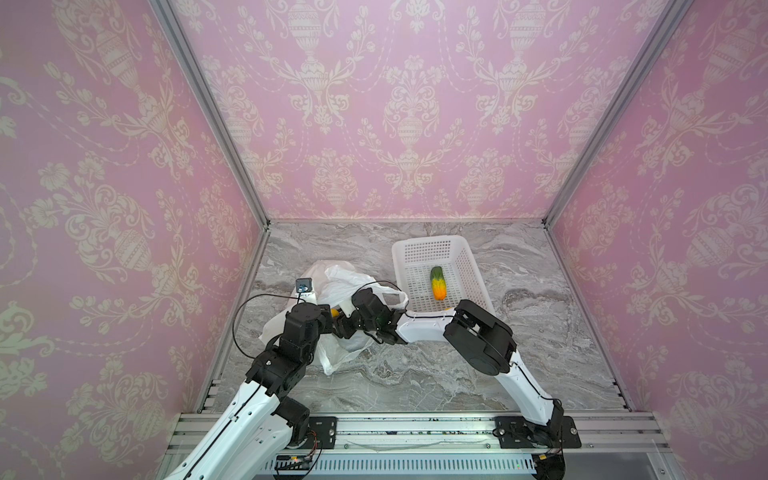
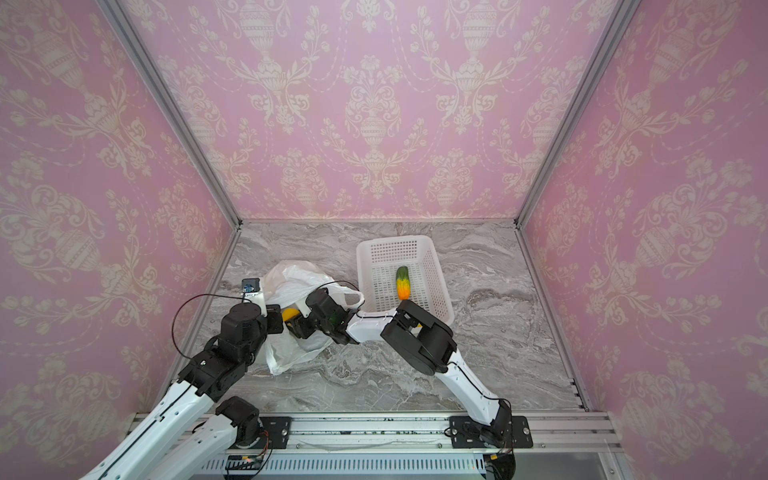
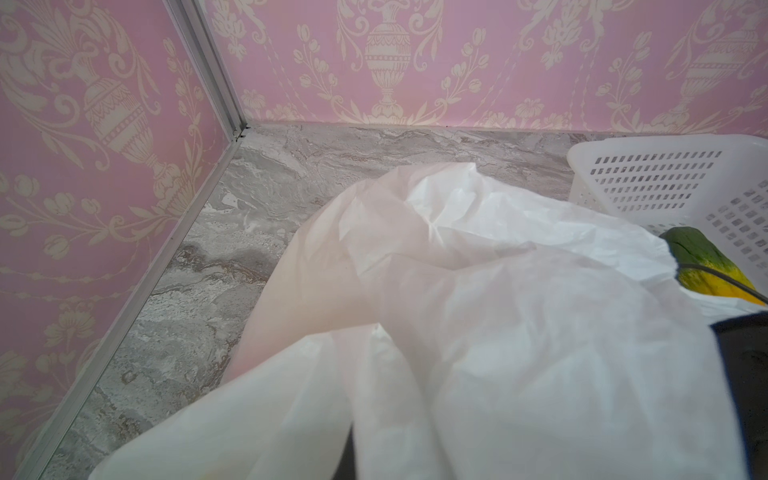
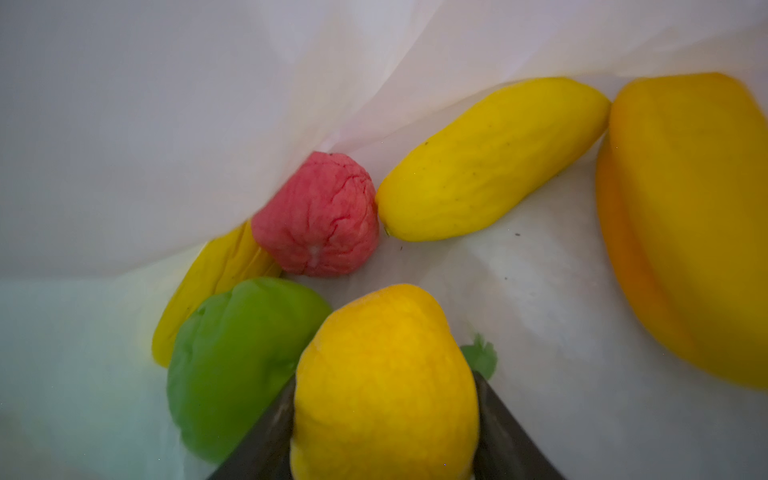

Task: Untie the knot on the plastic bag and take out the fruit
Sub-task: 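Grasp the round yellow fruit with the right gripper and lift it, then carry the round yellow fruit with the right gripper to the basket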

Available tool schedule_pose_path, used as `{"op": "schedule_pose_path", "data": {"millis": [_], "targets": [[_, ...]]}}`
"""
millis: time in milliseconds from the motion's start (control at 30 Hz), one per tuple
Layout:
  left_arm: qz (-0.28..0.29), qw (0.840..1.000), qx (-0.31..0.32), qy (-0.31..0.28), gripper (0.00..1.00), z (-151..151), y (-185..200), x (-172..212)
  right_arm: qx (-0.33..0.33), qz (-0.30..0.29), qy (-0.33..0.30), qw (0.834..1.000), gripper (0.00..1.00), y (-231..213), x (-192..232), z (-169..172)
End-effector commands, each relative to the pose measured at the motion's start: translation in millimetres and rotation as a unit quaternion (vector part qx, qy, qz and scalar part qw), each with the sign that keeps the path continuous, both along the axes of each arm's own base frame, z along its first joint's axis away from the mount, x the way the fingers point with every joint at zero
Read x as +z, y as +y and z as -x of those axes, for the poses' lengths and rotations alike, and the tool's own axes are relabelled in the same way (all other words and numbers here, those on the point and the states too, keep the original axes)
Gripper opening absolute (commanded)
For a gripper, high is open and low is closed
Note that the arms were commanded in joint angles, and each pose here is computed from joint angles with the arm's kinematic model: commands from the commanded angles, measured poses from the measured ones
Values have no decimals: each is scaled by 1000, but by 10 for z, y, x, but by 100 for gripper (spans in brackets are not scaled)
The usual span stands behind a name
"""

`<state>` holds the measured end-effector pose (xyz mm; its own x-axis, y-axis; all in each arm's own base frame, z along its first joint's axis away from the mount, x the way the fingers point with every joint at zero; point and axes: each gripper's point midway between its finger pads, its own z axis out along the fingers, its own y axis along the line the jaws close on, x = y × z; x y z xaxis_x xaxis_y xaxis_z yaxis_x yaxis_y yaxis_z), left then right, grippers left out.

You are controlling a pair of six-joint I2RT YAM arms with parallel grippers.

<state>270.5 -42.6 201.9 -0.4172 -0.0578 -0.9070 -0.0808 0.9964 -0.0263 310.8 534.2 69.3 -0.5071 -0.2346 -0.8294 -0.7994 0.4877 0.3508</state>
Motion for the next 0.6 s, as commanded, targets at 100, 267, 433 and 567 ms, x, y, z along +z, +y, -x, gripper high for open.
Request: {"op": "schedule_pose_path", "data": {"millis": [100, 267, 433, 567], "targets": [[1, 1000, 12, -6, 0, -9, 45, 16, -4, -56, -72, 996, 39, -329, 684, 161], [0, 1000, 13, -2, 0, -13, 47, 0, 25, -75, -95, 992, 38, -530, 784, 425], [0, 1000, 14, -3, 0, -12, 48, -3, 42, -74, -124, 989, 36, -646, 889, 610], [0, 1000, 12, 1, 0, -13, 40, -18, 60, -73, -164, 982, 36, -770, 1051, 806]]}}
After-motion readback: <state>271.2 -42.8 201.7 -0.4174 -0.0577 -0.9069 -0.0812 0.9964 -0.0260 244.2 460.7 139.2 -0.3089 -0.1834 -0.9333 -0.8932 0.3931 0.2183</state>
